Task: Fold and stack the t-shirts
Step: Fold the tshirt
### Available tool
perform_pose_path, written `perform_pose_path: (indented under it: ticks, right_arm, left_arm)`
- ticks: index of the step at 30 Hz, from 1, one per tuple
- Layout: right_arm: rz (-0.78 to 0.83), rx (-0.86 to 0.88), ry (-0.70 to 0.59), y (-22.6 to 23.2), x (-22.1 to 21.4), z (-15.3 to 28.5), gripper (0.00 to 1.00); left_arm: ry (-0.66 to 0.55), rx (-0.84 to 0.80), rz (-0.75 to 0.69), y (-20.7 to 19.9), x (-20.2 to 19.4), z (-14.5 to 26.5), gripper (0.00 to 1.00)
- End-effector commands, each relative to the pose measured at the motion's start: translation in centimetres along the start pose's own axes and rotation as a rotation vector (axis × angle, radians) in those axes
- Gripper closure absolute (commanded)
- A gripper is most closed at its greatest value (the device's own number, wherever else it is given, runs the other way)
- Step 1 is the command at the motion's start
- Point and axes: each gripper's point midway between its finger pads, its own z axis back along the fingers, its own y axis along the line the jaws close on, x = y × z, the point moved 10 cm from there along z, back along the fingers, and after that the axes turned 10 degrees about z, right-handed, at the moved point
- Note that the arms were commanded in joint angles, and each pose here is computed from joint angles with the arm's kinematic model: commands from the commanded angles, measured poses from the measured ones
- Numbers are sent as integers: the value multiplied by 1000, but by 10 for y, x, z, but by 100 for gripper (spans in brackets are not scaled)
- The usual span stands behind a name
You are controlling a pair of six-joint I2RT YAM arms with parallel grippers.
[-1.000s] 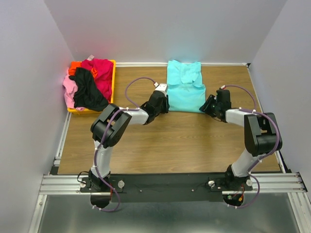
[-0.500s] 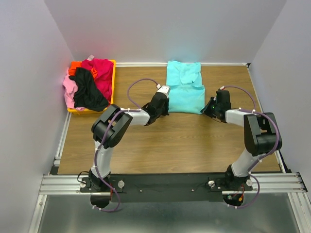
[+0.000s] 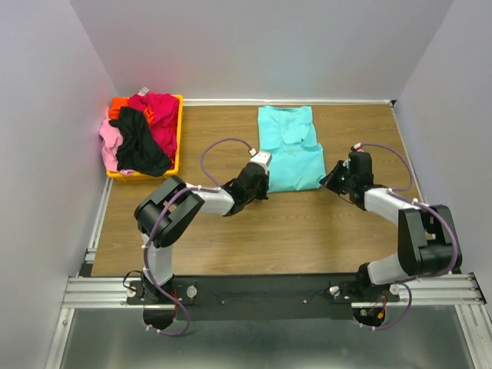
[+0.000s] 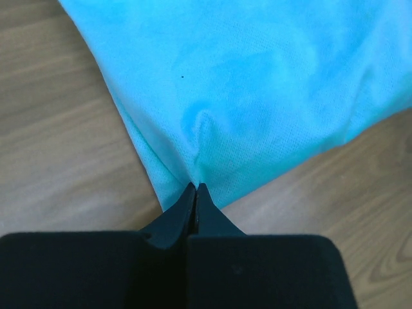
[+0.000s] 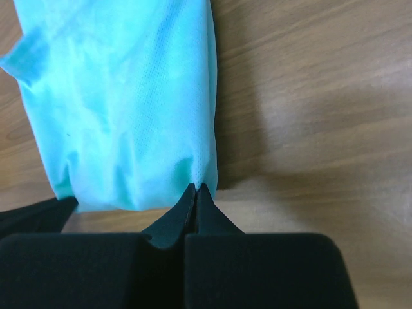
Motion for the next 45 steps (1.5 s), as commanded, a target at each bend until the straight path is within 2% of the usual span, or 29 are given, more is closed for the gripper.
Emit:
perform_pose_path:
  ticks: [1, 11, 18, 26, 29, 37, 45]
  right_arm:
    - [9, 38, 12, 7, -14, 18, 99]
    - [65, 38, -31, 20, -45, 62, 99]
    - [84, 74, -66, 25, -59, 97, 100]
    - [98, 117, -106, 21, -70, 130, 99]
    - [96, 177, -142, 24, -71, 142, 99]
    - [111, 244, -153, 32, -67, 152, 99]
    - [139, 233, -266, 42, -40, 185, 99]
  left_arm:
    - [-41, -10, 11, -16, -6, 21, 100]
    - [-83, -17, 80, -26, -40, 79, 100]
    - [-107, -102, 106, -59, -71, 125, 100]
    - [-135, -131, 161, -71, -99, 169, 100]
    - [-160, -118, 197, -74, -106, 180, 100]
    - [-117, -132, 207, -95, -139, 204, 100]
    - [-141, -114, 186, -130, -142, 218, 100]
